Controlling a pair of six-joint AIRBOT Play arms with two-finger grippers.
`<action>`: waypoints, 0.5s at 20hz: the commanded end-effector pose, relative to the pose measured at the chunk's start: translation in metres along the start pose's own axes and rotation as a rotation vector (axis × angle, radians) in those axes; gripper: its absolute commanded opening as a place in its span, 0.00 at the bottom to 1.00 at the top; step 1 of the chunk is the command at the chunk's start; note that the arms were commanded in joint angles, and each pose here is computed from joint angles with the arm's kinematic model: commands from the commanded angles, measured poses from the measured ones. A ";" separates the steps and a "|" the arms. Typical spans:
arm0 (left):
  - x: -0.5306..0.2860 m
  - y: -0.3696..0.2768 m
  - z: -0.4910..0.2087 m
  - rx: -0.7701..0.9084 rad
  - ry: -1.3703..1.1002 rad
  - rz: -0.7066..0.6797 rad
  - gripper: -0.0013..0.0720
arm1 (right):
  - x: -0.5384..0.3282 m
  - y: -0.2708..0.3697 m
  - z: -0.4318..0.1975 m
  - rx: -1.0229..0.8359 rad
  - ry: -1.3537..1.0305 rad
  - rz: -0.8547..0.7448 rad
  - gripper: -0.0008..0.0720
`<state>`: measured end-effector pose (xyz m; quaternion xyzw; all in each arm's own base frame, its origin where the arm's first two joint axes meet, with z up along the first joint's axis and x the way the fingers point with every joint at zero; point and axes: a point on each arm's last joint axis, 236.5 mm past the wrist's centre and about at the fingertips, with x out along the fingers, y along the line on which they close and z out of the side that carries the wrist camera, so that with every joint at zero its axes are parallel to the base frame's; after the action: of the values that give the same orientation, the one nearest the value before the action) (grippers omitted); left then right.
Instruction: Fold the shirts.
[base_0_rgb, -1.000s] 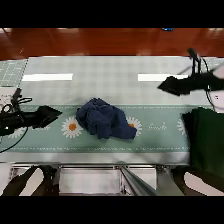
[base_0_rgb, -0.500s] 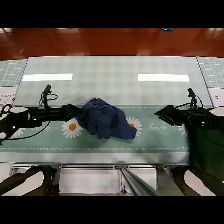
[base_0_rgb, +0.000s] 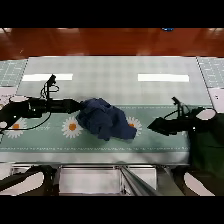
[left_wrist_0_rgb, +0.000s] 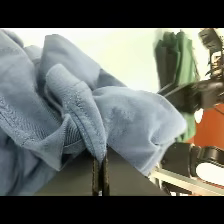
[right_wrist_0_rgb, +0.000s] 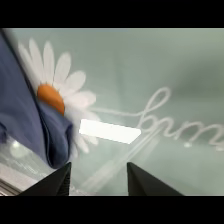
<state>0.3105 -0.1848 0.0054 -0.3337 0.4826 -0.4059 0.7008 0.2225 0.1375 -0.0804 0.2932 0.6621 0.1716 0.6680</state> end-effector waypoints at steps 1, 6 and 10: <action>-0.003 -0.006 0.002 0.003 0.010 -0.018 0.04 | 0.033 0.021 -0.022 -0.026 0.079 -0.001 0.57; -0.003 -0.006 0.002 -0.007 0.010 -0.018 0.04 | 0.069 0.038 -0.024 -0.054 0.123 -0.003 0.57; -0.003 -0.006 0.002 -0.007 0.010 -0.018 0.04 | 0.084 0.063 -0.016 -0.084 0.145 0.023 0.57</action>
<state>0.3105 -0.1847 0.0120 -0.3375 0.4838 -0.4121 0.6944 0.2146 0.2216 -0.1034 0.2680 0.6981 0.2167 0.6276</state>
